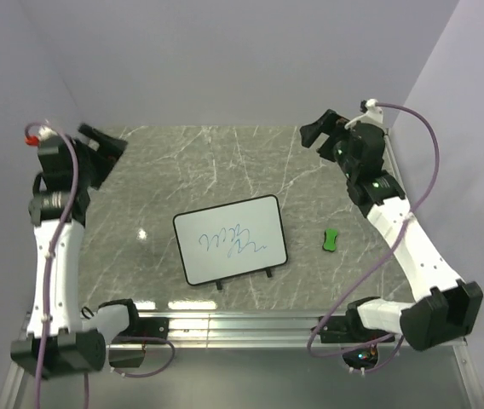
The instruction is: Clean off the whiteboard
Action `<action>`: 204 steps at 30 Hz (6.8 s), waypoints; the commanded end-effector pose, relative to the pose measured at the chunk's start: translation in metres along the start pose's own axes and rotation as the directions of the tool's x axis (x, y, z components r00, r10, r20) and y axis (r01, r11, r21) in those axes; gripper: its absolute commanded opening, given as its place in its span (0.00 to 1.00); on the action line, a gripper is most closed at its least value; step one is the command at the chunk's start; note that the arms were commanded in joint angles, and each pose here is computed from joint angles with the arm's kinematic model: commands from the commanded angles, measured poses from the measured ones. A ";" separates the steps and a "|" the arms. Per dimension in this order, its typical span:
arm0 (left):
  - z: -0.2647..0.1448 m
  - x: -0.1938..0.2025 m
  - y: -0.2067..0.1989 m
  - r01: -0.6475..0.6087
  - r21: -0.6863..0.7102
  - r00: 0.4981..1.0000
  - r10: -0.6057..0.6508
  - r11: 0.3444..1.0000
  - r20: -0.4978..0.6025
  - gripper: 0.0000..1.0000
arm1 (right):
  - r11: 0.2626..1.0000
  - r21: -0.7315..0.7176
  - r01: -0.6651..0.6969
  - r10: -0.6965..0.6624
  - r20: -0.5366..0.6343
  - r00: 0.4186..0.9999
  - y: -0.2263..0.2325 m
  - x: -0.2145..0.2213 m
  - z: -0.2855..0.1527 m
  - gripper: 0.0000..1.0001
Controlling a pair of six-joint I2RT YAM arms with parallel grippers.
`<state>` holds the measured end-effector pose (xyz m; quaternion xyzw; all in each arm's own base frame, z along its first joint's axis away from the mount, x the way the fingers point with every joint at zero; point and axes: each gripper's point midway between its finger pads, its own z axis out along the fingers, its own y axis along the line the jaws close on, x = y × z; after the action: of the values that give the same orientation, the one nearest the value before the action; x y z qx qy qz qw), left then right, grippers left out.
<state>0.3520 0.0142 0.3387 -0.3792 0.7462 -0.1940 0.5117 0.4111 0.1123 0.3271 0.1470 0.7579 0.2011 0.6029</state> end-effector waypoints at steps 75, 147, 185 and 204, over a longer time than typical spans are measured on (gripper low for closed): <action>-0.104 0.198 0.105 -0.255 0.110 0.874 0.278 0.961 -0.398 0.90 | 0.818 0.403 0.409 0.135 -0.828 0.544 -0.186 0.240 -0.075 0.00; -0.048 0.275 0.094 0.030 0.426 0.901 0.160 0.904 -0.403 0.11 | 0.863 -0.347 0.367 -0.505 -0.575 0.644 0.199 0.335 -0.107 0.00; -0.038 0.267 0.088 -0.059 0.389 0.890 0.225 0.919 -0.397 0.02 | 0.944 0.163 0.288 -0.143 -0.583 0.800 0.038 0.306 -0.033 0.00; -0.041 0.265 0.085 -0.058 0.404 0.892 0.228 0.913 -0.389 0.01 | 0.979 0.119 0.163 -0.066 -0.574 0.817 0.074 0.296 -0.033 0.00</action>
<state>0.2342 -0.1391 0.1336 -0.1726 0.8089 -0.3829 0.4115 0.2961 0.3458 0.1299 0.0436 0.9227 0.1643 0.3459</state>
